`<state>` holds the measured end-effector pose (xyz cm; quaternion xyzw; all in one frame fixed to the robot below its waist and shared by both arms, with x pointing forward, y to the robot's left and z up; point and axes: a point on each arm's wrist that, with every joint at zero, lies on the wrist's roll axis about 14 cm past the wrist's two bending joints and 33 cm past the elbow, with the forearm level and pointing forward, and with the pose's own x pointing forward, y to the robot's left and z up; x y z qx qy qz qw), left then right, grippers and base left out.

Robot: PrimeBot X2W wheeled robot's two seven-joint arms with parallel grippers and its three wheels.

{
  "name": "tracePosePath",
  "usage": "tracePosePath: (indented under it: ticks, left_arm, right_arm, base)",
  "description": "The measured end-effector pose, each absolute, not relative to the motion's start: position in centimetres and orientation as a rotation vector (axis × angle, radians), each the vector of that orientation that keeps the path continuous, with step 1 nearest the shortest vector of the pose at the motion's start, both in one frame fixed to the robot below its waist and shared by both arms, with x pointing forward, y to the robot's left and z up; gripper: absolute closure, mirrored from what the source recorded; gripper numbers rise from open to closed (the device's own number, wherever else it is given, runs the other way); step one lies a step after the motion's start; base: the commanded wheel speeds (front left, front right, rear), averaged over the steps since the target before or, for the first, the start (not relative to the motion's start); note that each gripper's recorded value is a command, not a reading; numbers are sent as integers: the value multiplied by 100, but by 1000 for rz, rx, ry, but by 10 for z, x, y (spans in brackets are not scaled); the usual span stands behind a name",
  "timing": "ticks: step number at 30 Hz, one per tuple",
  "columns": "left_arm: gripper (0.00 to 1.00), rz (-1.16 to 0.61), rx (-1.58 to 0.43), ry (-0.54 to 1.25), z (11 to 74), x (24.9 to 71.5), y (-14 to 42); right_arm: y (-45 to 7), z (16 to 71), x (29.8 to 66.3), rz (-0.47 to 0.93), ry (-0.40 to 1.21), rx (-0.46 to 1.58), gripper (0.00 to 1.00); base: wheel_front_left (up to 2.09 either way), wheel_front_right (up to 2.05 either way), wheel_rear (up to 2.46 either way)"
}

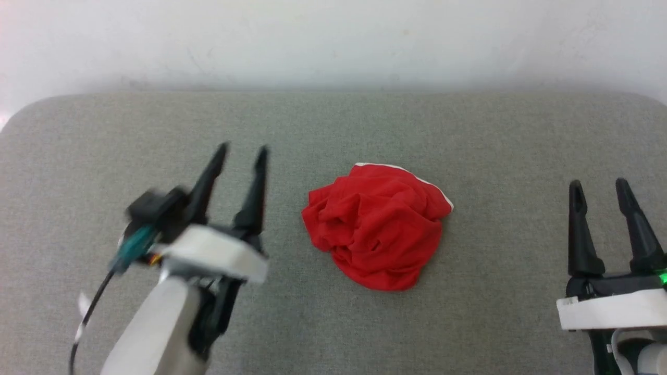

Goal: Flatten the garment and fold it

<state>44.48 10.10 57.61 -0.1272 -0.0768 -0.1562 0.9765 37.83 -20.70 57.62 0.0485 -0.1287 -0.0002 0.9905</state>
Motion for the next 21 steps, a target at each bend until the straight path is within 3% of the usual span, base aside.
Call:
tracePosePath:
  ticks: [7,13,21]
  left_arm:
    - [0,-115,-217,-186,561,388,154]
    - [0,-58,-244,-205,562,360,157]
    - [0,-57,-242,-210,560,358,158]
  right_arm:
    - [-208,566,367,-7,-226,112,0]
    - [-204,555,364,8,-171,136,0]
    - [-161,576,413,203,-69,94,0]
  base:
    - [0,0,0]
    - [0,0,0]
    - [0,0,0]
